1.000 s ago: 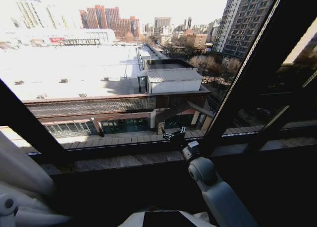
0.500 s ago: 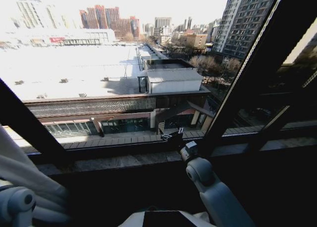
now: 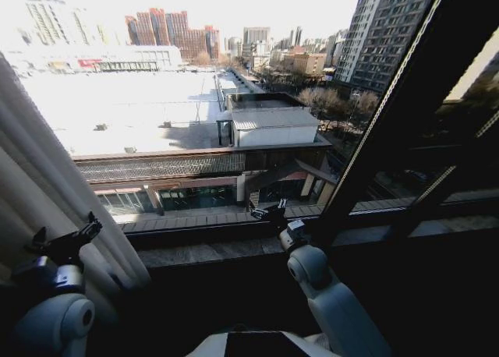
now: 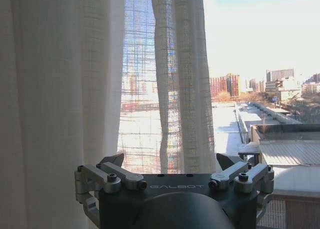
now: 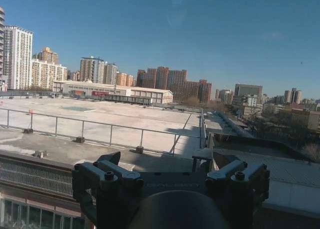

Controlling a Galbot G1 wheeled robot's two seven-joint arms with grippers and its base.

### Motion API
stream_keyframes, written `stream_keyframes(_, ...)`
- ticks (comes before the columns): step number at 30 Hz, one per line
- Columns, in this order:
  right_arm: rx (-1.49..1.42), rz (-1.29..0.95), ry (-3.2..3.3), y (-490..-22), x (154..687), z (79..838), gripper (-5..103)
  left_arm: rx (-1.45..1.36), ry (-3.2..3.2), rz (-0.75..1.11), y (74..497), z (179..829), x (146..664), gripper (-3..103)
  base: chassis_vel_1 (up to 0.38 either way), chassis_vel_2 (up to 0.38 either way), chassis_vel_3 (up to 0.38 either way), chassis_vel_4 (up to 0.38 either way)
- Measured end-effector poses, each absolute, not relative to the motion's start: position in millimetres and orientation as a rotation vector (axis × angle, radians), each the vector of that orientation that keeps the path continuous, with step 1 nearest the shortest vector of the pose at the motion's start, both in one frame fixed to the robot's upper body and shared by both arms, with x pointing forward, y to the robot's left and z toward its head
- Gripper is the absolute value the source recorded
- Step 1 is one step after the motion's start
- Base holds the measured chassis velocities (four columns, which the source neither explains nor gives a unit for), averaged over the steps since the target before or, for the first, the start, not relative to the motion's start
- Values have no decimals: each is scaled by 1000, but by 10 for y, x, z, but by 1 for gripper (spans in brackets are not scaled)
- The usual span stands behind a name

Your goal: Open the curtains by pulling them apart, changing their state from closed to fully open.

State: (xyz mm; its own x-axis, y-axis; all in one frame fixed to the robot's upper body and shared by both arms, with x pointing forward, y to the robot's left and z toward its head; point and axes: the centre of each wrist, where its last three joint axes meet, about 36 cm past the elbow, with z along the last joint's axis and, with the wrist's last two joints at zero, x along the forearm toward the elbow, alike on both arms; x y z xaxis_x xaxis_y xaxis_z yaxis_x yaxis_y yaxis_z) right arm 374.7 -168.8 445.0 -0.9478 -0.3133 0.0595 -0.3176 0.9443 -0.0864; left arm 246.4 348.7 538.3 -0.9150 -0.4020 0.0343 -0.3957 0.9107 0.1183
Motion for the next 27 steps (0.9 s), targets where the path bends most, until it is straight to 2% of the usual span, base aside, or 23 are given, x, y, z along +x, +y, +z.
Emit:
stream_keyframes(7, 446, 147, -3024, -1749, 3790, 4396, 100, 427, -3056, -181, 3473, 5415, 2384, 100, 0, 0, 0, 0)
stream_keyframes(15, 409, 111, -3014, -1866, 3665, 4515, 100, 462, -3043, -169, 3401, 5443, 2197, 100, 0, 0, 0, 0)
stream_keyframes(27, 387, 71, -3007, -1983, 3685, 4657, 100, 495, -3066, -152, 3355, 5465, 2289, 100, 0, 0, 0, 0)
